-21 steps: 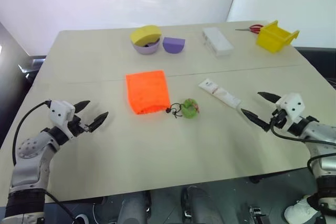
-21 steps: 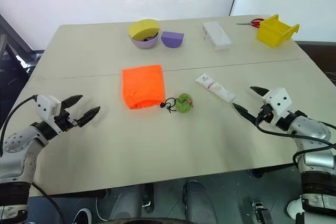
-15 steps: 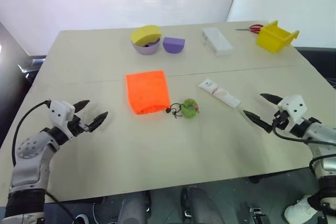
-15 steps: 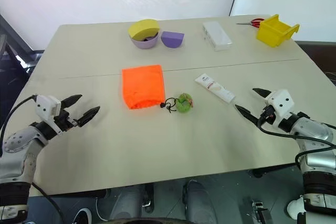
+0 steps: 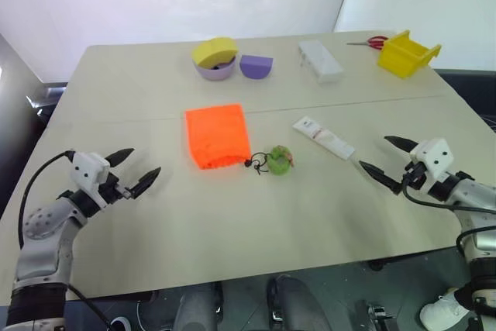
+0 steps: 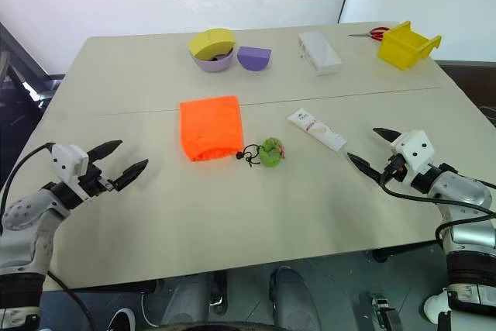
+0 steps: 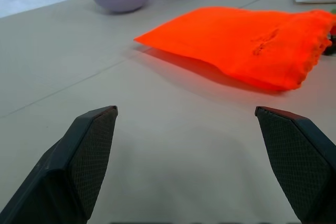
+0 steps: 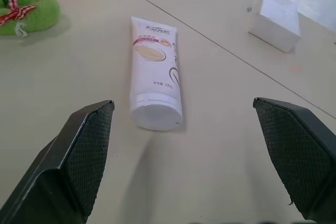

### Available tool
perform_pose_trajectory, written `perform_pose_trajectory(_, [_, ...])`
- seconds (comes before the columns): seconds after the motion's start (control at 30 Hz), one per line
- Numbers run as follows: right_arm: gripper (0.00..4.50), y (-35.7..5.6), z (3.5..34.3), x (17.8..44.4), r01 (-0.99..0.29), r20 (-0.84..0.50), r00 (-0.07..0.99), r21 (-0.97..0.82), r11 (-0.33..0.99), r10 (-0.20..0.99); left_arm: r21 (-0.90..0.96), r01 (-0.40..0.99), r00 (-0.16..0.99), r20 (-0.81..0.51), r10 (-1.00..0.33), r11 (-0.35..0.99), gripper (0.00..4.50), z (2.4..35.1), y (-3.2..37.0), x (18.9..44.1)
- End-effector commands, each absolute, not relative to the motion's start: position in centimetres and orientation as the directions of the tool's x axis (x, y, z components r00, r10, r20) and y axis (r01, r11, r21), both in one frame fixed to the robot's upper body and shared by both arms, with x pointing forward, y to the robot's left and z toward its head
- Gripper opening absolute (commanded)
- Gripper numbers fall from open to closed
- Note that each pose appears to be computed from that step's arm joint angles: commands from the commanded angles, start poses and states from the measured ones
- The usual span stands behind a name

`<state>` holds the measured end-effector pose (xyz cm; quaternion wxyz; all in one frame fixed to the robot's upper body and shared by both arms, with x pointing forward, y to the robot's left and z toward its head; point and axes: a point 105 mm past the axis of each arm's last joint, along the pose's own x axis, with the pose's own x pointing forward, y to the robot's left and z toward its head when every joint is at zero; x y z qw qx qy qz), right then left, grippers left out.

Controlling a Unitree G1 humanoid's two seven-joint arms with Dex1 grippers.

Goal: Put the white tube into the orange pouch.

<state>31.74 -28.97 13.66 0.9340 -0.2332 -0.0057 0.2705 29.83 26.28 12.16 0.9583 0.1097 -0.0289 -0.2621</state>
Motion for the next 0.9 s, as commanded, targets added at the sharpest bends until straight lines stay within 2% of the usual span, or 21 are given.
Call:
perform_pose_trajectory(0.03, [4.44, -28.5, 15.0, 31.4, -0.52, -0.077, 0.835, -0.431, 0.738, 0.544, 0.289, 0.478, 0.857, 0.054, -0.513, 0.829, 4.5, 14.0, 26.2, 29.9])
perform_pose_trajectory(0.2, [4.44, -25.7, 14.7, 28.8, -0.672, -0.099, 0.719, -0.352, 0.652, 0.688, 0.296, 0.453, 0.868, 0.07, -0.492, 0.841, 4.5, 14.2, 26.5, 30.3])
perform_pose_trajectory(0.37, [4.44, -23.4, 13.2, 26.9, -0.75, -0.188, 0.634, -0.386, 0.537, 0.75, 0.32, 0.505, 0.828, 0.082, -0.554, 0.802, 4.5, 14.3, 24.1, 30.7])
perform_pose_trajectory(0.43, [4.44, -22.5, 13.1, 26.9, -0.766, -0.178, 0.618, -0.357, 0.535, 0.766, 0.296, 0.582, 0.768, 0.106, -0.631, 0.758, 4.5, 15.0, 21.6, 30.7])
perform_pose_trajectory(0.5, [4.44, -21.0, 13.1, 27.5, -0.764, -0.16, 0.615, -0.364, 0.533, 0.772, 0.343, 0.674, 0.666, 0.102, -0.739, 0.654, 4.5, 15.5, 17.6, 30.5])
perform_pose_trajectory(0.6, [4.44, -19.6, 13.3, 27.9, -0.761, -0.139, 0.61, -0.377, 0.528, 0.78, 0.426, 0.712, 0.596, 0.052, -0.801, 0.558, 4.5, 15.4, 14.8, 30.4])
perform_pose_trajectory(0.77, [4.44, -18.4, 14.0, 28.8, -0.728, -0.092, 0.635, -0.404, 0.554, 0.767, 0.632, 0.607, 0.615, 0.012, -0.788, 0.483, 4.5, 15.7, 11.6, 32.7])
perform_pose_trajectory(0.9, [4.44, -17.6, 14.3, 28.8, -0.722, -0.078, 0.636, -0.409, 0.557, 0.767, 0.701, 0.528, 0.666, 0.009, -0.746, 0.48, 4.5, 15.8, 11.2, 34.0])
